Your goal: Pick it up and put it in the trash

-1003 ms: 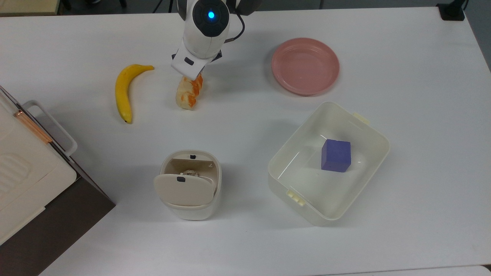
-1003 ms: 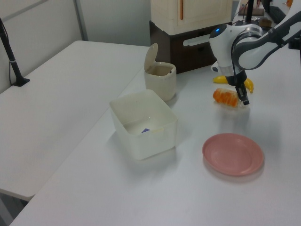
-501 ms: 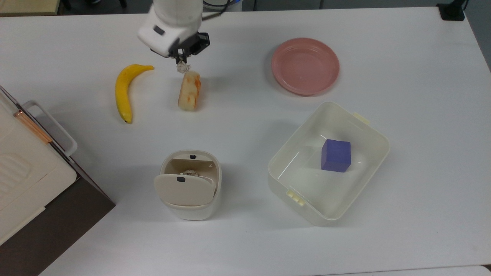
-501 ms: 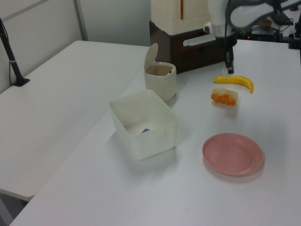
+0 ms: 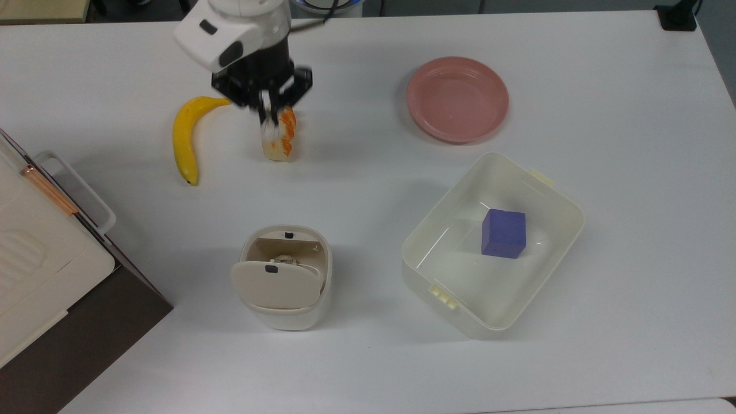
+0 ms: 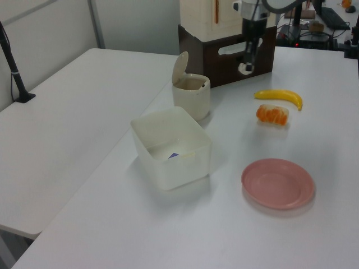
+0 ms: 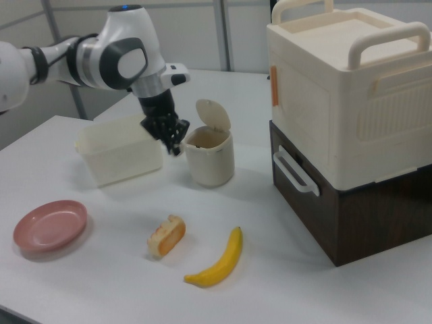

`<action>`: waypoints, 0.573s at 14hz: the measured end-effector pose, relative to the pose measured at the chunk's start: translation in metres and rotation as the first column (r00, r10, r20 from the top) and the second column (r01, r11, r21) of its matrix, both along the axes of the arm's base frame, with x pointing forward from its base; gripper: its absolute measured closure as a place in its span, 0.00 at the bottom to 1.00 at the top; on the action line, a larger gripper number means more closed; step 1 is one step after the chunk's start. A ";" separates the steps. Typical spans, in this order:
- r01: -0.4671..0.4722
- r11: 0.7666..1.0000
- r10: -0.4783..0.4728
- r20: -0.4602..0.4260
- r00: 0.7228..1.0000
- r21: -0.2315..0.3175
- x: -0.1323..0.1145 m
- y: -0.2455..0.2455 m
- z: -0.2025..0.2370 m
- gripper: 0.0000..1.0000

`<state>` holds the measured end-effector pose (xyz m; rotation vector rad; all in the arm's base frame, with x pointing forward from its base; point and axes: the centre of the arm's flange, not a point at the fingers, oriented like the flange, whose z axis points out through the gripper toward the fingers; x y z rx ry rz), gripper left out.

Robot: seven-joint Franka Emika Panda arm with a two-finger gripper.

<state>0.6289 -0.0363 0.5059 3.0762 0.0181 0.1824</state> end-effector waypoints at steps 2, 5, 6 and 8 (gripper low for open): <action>0.109 0.994 -0.111 0.108 0.988 0.021 0.022 0.003 -0.011 0.87; 0.204 0.976 -0.215 0.238 0.947 0.070 0.046 0.005 -0.021 0.87; 0.215 0.973 -0.229 0.267 0.936 0.081 0.052 0.005 -0.021 0.87; 0.249 0.962 -0.272 0.325 0.906 0.111 0.071 0.006 -0.021 0.87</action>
